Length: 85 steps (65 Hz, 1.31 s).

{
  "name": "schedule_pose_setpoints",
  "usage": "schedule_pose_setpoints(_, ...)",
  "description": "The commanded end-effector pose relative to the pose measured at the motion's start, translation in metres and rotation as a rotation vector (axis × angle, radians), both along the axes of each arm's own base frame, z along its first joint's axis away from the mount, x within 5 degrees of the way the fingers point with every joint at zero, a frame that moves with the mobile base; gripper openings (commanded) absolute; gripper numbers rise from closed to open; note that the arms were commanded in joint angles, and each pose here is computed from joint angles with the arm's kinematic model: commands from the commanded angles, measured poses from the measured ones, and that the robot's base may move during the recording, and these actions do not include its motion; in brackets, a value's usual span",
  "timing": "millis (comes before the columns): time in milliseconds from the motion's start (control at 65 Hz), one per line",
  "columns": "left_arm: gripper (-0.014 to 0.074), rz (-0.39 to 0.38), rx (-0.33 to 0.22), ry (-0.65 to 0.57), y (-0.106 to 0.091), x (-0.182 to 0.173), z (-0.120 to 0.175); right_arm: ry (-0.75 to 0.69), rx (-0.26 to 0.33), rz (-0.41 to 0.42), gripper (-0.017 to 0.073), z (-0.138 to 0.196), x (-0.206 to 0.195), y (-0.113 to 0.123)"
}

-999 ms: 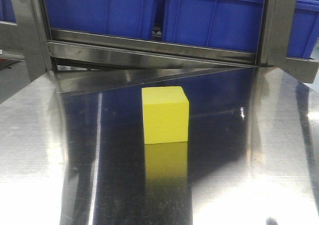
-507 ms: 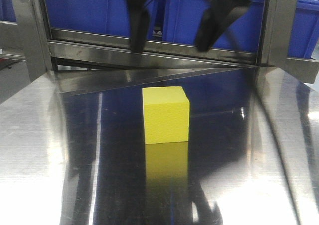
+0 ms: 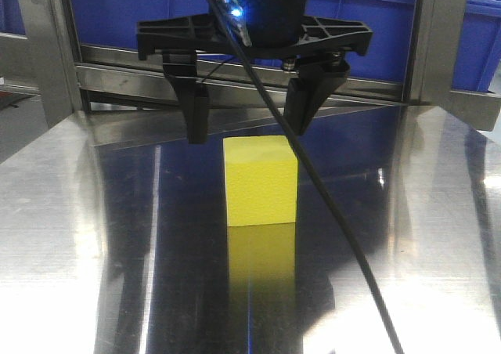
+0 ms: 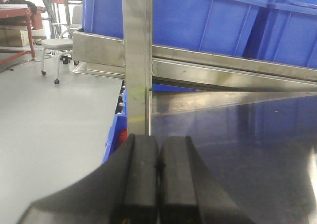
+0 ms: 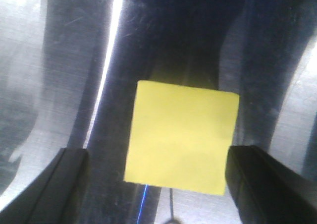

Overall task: Place yellow foam block on left shelf second layer
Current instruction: 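Lower the open right gripper over the yellow foam cube, then close the right gripper on the cube and lift it off the table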

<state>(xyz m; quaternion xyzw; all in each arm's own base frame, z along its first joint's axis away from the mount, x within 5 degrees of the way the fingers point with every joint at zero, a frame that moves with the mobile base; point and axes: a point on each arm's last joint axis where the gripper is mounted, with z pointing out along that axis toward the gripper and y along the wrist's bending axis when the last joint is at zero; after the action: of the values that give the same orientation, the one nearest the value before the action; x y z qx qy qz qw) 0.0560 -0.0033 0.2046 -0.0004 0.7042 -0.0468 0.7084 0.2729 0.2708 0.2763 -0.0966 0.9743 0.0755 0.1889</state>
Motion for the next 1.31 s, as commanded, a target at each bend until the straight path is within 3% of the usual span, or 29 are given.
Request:
schedule_pose_setpoints(0, 0.0137, -0.017, -0.015, -0.053, -0.001, 0.001, -0.001, -0.095, 0.048, -0.014, 0.0624, 0.029, 0.004, -0.008)
schedule_pose_setpoints(799, 0.0137, -0.017, -0.015, -0.053, -0.001, 0.001, -0.001, -0.037, -0.023, -0.023, 0.0618, -0.016, 0.025, 0.001)
schedule_pose_setpoints(907, 0.0137, -0.017, -0.015, -0.053, -0.001, 0.001, -0.001, -0.024, -0.034, -0.029, 0.0549, -0.020, 0.026, 0.000)
schedule_pose_setpoints(1092, 0.0137, -0.017, -0.015, -0.053, -0.001, 0.001, -0.001, -0.023, -0.033, -0.051, 0.0335, -0.019, 0.032, -0.007)
schedule_pose_setpoints(1291, 0.0137, -0.017, -0.015, -0.053, -0.001, 0.001, -0.001, -0.040, -0.033, -0.081, 0.0320, -0.004, 0.041, -0.036)
